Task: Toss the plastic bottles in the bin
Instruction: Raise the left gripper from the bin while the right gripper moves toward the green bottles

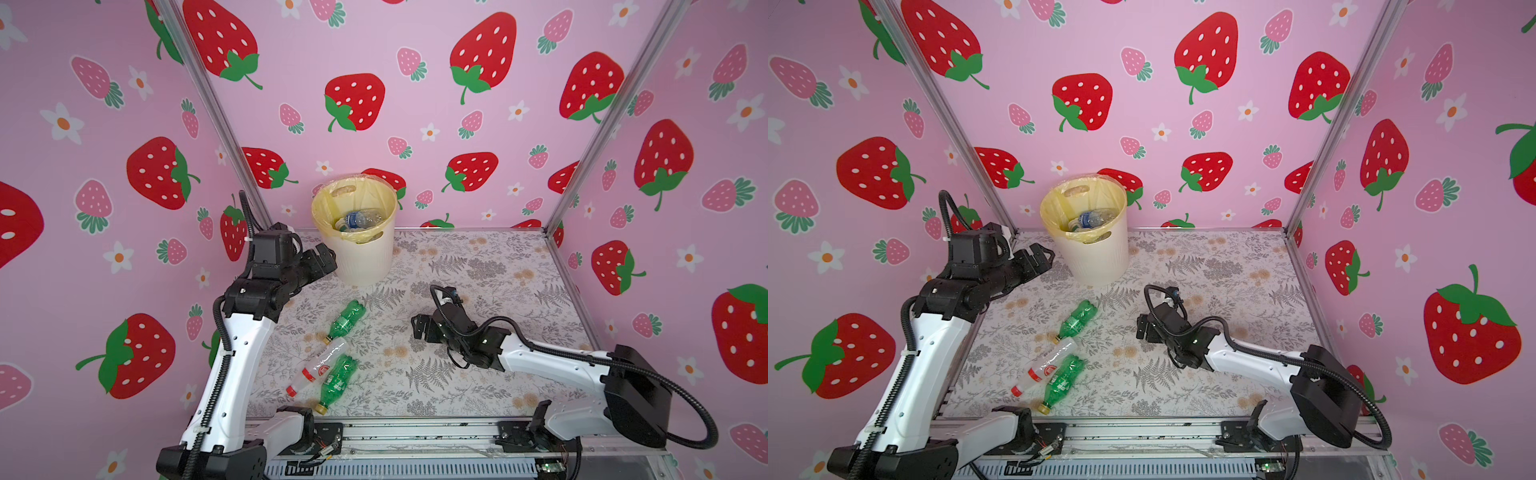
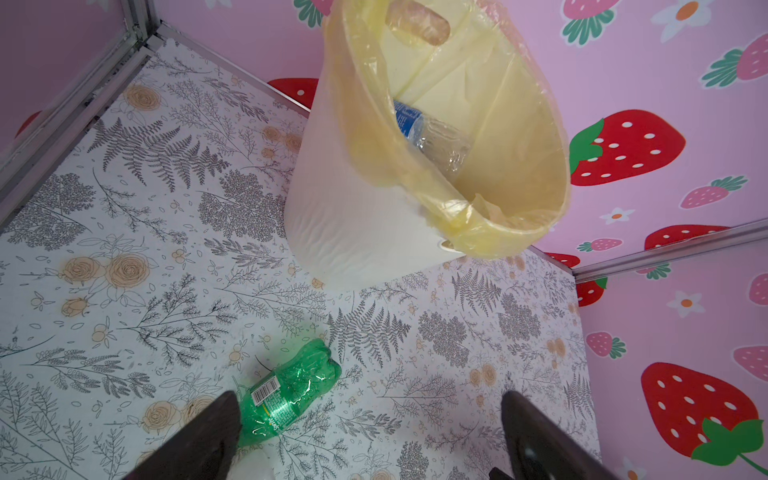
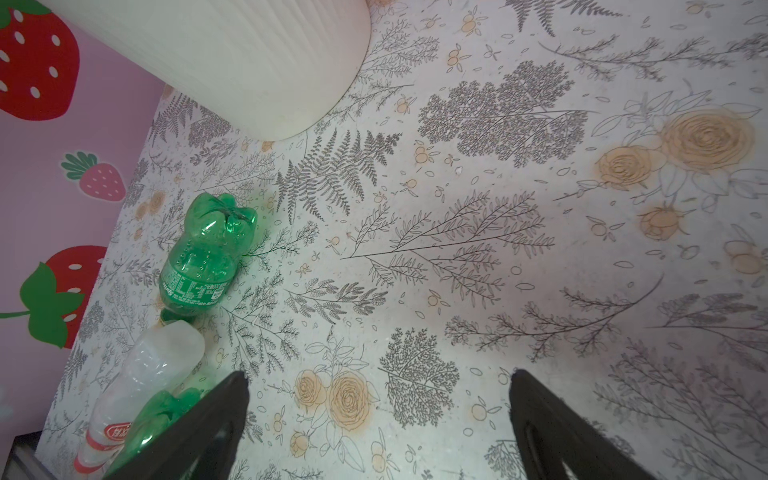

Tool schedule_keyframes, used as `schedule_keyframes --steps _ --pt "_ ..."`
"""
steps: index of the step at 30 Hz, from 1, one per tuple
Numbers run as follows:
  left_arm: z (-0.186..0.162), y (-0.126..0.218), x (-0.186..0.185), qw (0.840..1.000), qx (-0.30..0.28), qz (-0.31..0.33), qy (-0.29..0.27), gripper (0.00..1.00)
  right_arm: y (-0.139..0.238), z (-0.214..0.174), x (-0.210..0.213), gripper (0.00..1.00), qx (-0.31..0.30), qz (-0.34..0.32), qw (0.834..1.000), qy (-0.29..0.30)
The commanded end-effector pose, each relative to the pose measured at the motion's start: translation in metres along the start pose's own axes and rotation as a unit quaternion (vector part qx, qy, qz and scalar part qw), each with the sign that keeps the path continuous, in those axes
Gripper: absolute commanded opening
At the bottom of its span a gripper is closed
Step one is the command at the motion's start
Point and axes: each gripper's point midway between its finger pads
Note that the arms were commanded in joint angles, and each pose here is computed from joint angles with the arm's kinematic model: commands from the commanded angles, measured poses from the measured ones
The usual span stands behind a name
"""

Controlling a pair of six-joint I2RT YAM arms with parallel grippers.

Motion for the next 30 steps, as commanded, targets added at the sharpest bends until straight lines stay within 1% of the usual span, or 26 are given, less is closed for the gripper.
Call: schedule_keyframes --steps 1,8,17,25,30 --pt "-0.007 0.002 0.008 1.000 0.006 0.011 -0.014 0.99 -0.002 -0.003 0.026 0.99 0.001 0.020 1.000 -0.022" --pt "-0.024 -0.003 0.026 0.999 0.018 0.038 -0.027 0.99 -0.010 -0.033 0.059 0.99 0.039 0.028 0.999 -0.024" --pt "-0.040 -0.014 0.040 0.997 0.038 0.056 -0.034 0.99 -0.012 -0.059 0.098 0.99 0.078 0.046 0.996 -0.010" --pt "-0.056 -0.026 0.050 0.995 0.064 0.067 -0.035 0.99 -0.009 -0.079 0.105 1.00 0.095 0.047 0.994 -0.032" --pt "-0.059 -0.029 0.050 0.994 0.074 0.067 -0.035 0.99 -0.011 -0.096 0.116 1.00 0.110 0.052 0.992 -0.038"
Point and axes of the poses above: each gripper's point midway between its finger pads, its own y axis back along the fingers, its own x axis along the line the jaws close on, z = x × y, and after that the axes turned 2 degrees about y, right-handed
